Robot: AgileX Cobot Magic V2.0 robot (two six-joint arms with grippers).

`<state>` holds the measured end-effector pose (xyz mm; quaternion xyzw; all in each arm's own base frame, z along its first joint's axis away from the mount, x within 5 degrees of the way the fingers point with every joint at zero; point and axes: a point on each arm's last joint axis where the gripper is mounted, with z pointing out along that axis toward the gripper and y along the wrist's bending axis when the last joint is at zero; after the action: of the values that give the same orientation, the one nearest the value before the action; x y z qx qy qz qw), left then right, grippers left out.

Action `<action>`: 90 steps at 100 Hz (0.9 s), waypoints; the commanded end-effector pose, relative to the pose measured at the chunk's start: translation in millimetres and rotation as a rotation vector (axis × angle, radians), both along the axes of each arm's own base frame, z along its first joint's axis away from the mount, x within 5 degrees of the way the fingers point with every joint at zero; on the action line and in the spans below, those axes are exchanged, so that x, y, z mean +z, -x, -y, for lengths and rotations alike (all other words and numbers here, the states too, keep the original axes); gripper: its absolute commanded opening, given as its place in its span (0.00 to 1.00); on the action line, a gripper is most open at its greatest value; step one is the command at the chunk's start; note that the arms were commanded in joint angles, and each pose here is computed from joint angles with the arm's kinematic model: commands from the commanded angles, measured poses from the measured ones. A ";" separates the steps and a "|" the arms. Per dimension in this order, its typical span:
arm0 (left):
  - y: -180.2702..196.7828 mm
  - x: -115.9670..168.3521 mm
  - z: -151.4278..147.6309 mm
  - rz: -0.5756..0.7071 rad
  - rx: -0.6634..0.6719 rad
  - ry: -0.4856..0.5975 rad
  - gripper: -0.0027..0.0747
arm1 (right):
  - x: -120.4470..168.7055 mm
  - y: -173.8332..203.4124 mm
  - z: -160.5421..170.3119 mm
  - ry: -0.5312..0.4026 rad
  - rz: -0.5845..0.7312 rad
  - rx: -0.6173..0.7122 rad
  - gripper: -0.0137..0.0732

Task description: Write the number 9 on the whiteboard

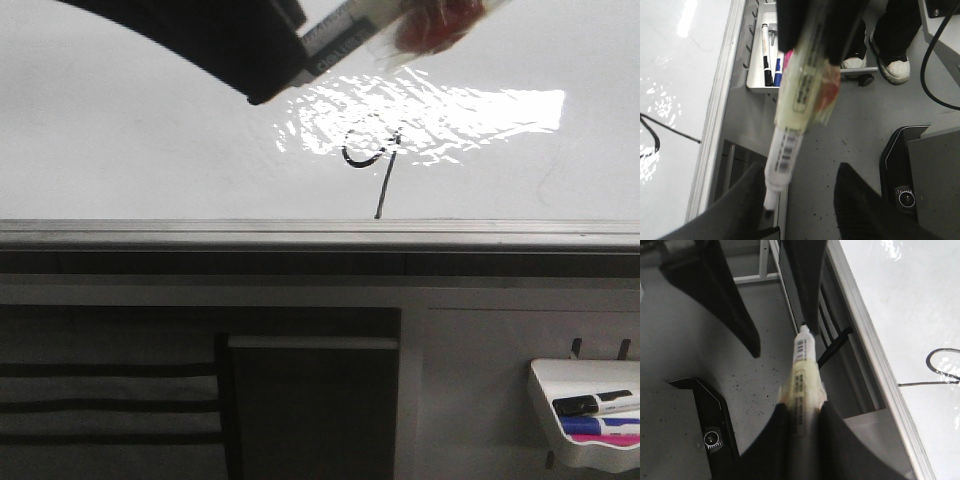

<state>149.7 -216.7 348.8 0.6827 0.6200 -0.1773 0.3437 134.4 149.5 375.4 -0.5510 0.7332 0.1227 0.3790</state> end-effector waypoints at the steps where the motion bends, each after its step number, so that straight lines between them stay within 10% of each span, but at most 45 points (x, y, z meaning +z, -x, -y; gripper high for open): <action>1: -1.8 20.0 11.9 0.051 -0.001 0.084 0.43 | 17.3 1.5 1.2 -0.064 0.072 0.002 0.10; 90: -5.6 19.4 20.0 0.055 -0.018 0.066 0.16 | 19.1 0.5 0.3 -0.084 0.086 -0.002 0.10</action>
<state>158.9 -236.1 348.3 0.6995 0.6053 -0.1661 0.3416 135.0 149.4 375.7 -0.5517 0.7316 0.1200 0.3820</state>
